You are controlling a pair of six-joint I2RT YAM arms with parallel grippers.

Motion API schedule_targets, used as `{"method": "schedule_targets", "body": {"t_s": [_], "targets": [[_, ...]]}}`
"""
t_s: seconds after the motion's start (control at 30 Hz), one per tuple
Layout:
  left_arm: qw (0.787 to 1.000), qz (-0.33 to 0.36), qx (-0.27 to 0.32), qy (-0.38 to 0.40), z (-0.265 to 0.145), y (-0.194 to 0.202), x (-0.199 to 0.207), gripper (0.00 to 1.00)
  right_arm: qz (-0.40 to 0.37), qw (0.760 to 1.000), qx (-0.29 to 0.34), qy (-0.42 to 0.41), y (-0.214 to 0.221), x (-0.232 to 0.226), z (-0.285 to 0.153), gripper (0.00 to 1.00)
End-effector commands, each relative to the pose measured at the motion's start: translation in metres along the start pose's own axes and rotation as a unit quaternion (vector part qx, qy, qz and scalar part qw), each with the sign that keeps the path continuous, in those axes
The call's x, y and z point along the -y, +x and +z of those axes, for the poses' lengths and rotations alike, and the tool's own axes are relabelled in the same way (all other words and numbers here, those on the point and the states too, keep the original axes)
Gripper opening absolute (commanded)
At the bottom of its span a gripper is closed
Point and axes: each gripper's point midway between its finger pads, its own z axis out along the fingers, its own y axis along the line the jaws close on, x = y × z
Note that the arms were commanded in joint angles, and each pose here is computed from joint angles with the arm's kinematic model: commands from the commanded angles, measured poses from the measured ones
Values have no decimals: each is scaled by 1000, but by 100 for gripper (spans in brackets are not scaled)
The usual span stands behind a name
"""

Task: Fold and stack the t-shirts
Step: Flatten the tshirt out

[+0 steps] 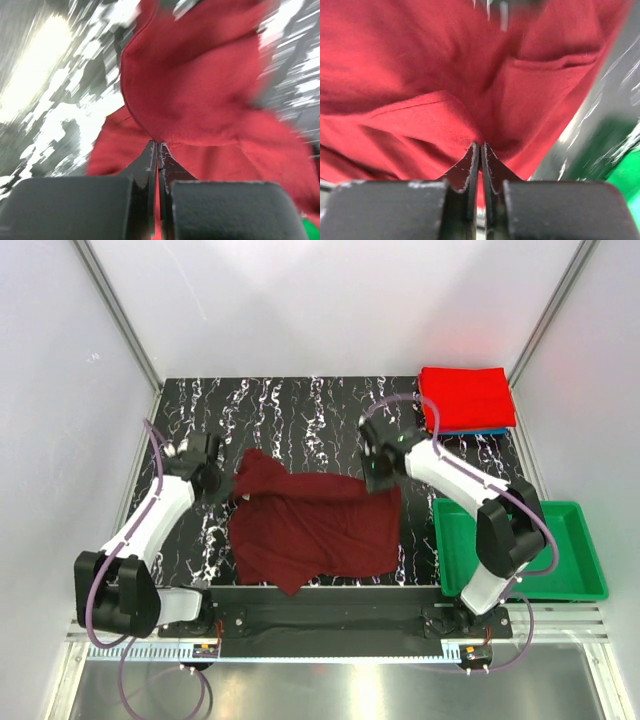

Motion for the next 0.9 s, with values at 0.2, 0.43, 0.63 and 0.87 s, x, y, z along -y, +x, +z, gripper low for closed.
{"method": "schedule_targets", "body": {"t_s": [0.2,0.43,0.63,0.87], "targets": [[998,28,-51,-5,3,59,-51,0,130,991,11,21,48,10,-25,44],[998,35,-49,4,4,59,-51,0,188,973,-2,132,22,27,-15,49],[998,37,-50,13,5,60,-48,0,235,950,-17,205,13,63,-4,47],[998,38,-49,21,3,58,-44,0,232,940,-66,240,8,72,10,50]]}}
